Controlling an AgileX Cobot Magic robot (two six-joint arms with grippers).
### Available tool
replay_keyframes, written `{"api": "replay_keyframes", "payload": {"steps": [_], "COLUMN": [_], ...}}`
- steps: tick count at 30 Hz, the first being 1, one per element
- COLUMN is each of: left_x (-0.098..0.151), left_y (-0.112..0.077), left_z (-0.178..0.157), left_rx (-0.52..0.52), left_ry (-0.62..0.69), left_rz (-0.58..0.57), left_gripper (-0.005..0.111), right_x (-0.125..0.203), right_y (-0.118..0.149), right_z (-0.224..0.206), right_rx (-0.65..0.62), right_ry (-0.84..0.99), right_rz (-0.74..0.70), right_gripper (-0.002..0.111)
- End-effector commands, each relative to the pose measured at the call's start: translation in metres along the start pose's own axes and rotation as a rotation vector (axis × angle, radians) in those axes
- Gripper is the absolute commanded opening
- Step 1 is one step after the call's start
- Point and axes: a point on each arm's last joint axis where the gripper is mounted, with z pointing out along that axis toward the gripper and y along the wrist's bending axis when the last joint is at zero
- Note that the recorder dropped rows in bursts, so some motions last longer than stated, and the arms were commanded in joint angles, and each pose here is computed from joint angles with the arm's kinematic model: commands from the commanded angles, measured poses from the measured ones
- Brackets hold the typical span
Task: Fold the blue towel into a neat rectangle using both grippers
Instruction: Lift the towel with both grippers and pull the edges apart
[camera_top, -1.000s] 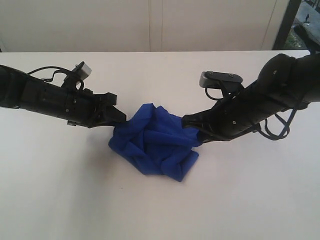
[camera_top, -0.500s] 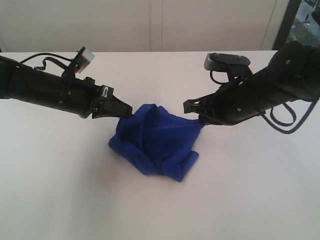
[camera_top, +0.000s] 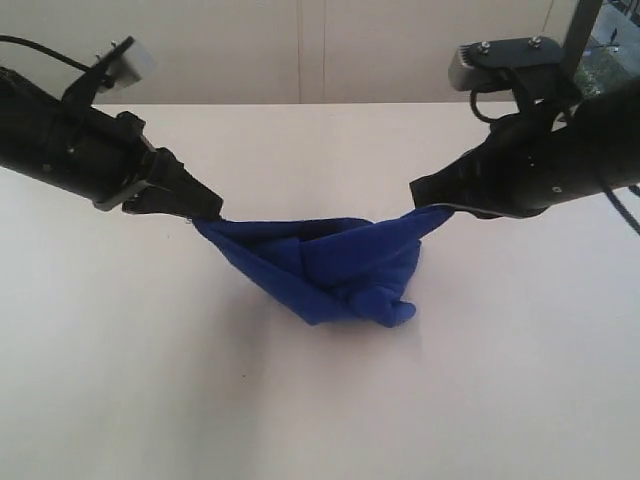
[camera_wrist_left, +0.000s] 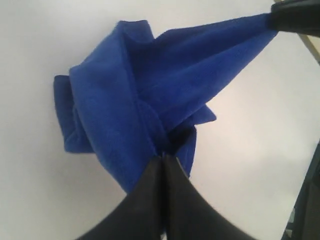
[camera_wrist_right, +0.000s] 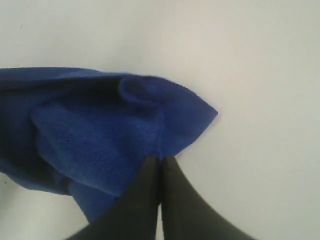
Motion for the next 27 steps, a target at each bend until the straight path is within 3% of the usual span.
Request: {"api": "replay_keyframes", "payload": {"steps": [1, 9, 21, 27], "left_x": [0.007, 0.025, 0.045, 0.053], "left_y": [-0.020, -0.045, -0.067, -0.079], "left_z": [-0.022, -0.053, -0.098, -0.114], "left_rx": [-0.035, -0.110, -0.336, -0.392], "left_ry": [0.008, -0.008, 0.012, -0.017], "left_rz": [0.034, 0.125, 0.173, 0.199], "left_gripper": [0.000, 0.000, 0.000, 0.000], "right_x": [0.004, 0.014, 0.032, 0.038], "right_y": [-0.001, 0.000, -0.024, -0.025], "right_z": [-0.027, -0.059, -0.112, -0.147], "right_rx": [0.053, 0.089, 0.431, 0.492], "right_ry": [-0.017, 0.027, 0.061, -0.056], "right_rz": [-0.024, -0.085, -0.059, -0.049], "right_gripper": [0.000, 0.000, 0.000, 0.000]}}
